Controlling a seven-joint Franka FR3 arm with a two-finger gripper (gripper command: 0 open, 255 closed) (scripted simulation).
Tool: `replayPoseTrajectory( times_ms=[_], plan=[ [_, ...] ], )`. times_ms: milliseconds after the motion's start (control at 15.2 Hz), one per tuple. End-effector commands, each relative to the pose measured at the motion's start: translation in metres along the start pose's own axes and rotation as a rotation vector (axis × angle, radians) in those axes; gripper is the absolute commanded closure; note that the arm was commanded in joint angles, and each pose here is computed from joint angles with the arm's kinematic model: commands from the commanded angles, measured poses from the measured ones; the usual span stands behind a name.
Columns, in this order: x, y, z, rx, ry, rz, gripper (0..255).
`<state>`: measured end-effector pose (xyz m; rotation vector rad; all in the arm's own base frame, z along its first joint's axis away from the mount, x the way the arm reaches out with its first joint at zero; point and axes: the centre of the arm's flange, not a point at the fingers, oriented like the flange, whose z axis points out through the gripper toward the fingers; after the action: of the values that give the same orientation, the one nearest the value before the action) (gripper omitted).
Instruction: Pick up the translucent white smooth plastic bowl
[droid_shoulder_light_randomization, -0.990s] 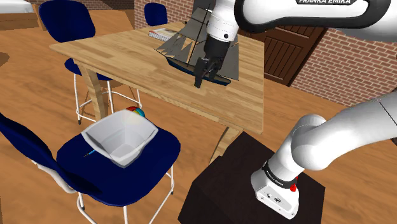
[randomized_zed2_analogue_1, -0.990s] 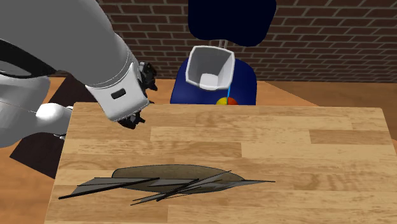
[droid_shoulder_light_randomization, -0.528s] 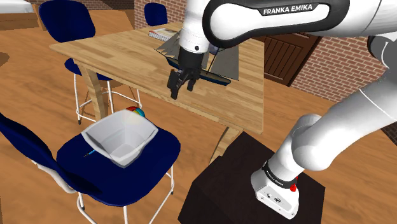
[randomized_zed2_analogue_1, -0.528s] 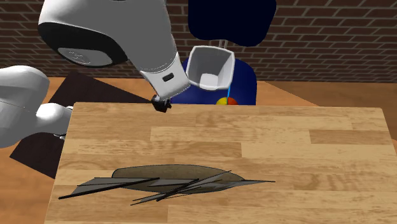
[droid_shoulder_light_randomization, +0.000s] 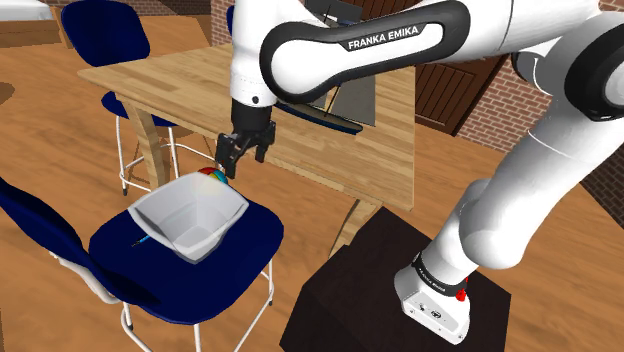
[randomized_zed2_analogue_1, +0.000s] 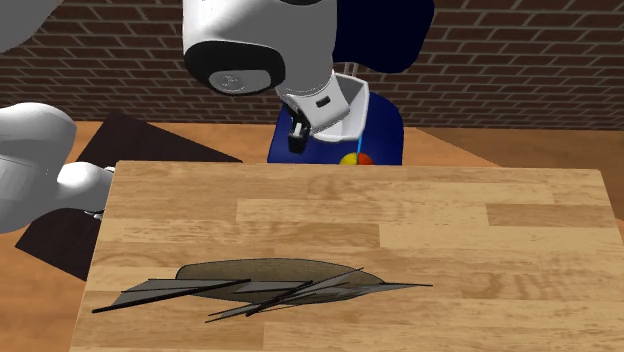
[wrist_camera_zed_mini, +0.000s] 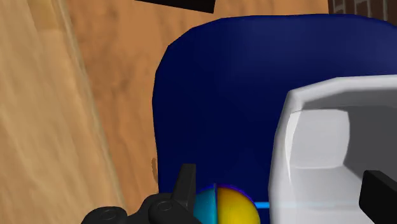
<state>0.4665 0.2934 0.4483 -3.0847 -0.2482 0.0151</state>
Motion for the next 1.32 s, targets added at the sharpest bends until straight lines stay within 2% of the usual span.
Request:
replayPoseTrajectory(
  times_ms=[0, 462, 660, 726, 1254],
  plan=[
    [0.015, -0.021, 0.015, 0.008, -0.006, -0.007, 0],
    [0.015, -0.019, 0.052, 0.008, -0.006, -0.007, 0],
    [0.015, -0.019, 0.055, 0.008, -0.006, -0.007, 0],
    [0.015, -0.018, 0.055, 0.008, -0.006, -0.007, 255],
    [0.015, -0.018, 0.055, 0.008, -0.006, -0.007, 255]
  ],
)
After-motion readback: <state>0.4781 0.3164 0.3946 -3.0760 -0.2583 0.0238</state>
